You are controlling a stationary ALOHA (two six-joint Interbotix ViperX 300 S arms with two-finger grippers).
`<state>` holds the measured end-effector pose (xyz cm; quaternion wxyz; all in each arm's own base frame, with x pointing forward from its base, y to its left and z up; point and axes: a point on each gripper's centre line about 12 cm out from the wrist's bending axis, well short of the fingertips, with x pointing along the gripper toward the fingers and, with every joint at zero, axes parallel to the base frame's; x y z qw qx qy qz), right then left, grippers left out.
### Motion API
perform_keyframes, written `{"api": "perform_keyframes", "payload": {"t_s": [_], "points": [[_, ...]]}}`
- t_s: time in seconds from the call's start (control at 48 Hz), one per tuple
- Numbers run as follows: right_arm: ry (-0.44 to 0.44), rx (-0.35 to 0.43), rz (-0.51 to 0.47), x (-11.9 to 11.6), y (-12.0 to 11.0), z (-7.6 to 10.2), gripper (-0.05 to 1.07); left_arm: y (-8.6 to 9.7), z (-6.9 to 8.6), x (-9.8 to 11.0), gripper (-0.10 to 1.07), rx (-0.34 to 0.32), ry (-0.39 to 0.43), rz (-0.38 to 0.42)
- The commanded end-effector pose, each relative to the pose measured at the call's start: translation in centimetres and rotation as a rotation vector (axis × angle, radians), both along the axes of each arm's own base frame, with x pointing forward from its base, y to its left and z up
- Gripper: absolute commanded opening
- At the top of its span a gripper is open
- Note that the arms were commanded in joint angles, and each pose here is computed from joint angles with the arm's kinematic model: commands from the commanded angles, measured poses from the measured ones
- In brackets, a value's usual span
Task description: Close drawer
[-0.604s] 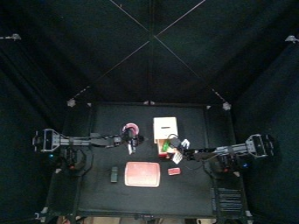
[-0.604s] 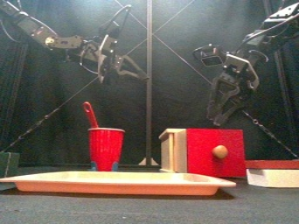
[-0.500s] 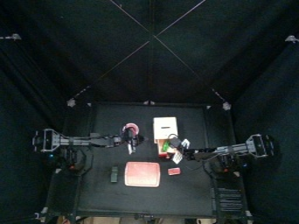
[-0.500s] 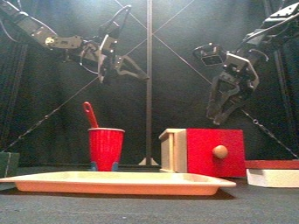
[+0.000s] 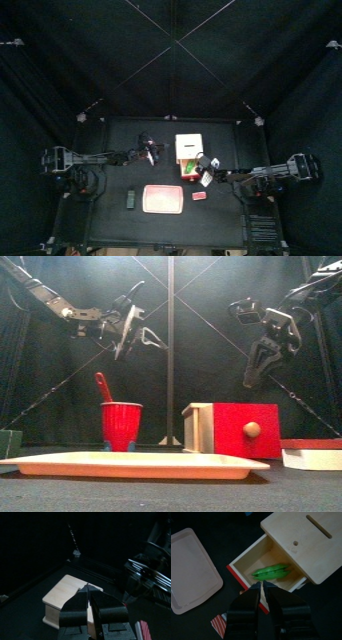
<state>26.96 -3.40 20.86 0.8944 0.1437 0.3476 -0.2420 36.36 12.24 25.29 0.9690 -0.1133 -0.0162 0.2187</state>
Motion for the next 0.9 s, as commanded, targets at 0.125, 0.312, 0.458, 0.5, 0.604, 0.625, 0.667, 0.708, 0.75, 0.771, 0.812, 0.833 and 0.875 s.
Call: {"api": "perform_keyframes", "payload": {"t_s": [0.125,0.312,0.458,0.5,0.604,0.625,0.667,0.708,0.75,0.771,0.812,0.833,0.875], "points": [[-0.037,0.023,0.037,-0.8,0.8,0.1,0.46,2.9,1.5,3.0,0.46,-0.026,-0.026,0.050],[-0.024,0.035,0.091,-1.4,1.7,-1.1,0.45,6.0,0.2,6.5,0.65,-0.090,0.070,0.062],[-0.015,0.037,0.102,-1.7,1.9,-1.7,0.45,8.0,-0.7,9.4,0.70,-0.149,0.111,0.068],[-0.010,0.042,0.099,-1.9,1.9,-1.9,0.45,8.9,-0.9,10.2,0.70,-0.173,0.116,0.076],[-0.005,0.049,0.105,-2.1,2.0,-2.3,0.45,10.5,-1.5,11.4,0.69,-0.227,0.123,0.096],[-0.004,0.050,0.106,-2.1,2.0,-2.4,0.45,10.8,-1.7,11.5,0.69,-0.240,0.127,0.100],[-0.006,0.052,0.113,-2.2,2.1,-2.5,0.45,11.2,-2.0,11.9,0.69,-0.259,0.132,0.104],[-0.005,0.052,0.120,-2.2,2.1,-2.7,0.45,11.6,-2.3,12.2,0.69,-0.279,0.135,0.108],[-0.004,0.054,0.121,-2.2,2.1,-2.8,0.45,11.9,-2.6,12.6,0.67,-0.300,0.142,0.109],[-0.006,0.055,0.123,-2.1,2.1,-2.8,0.45,12.1,-2.7,12.6,0.66,-0.307,0.143,0.111],[-0.006,0.056,0.131,-2.1,2.3,-2.8,0.45,12.3,-3.0,12.8,0.64,-0.320,0.153,0.111],[-0.011,0.058,0.134,-2.1,2.3,-2.7,0.45,12.4,-3.1,12.8,0.62,-0.325,0.156,0.111],[-0.014,0.065,0.140,-2.0,2.4,-2.8,0.45,12.8,-3.3,12.8,0.59,-0.335,0.160,0.116]]}}
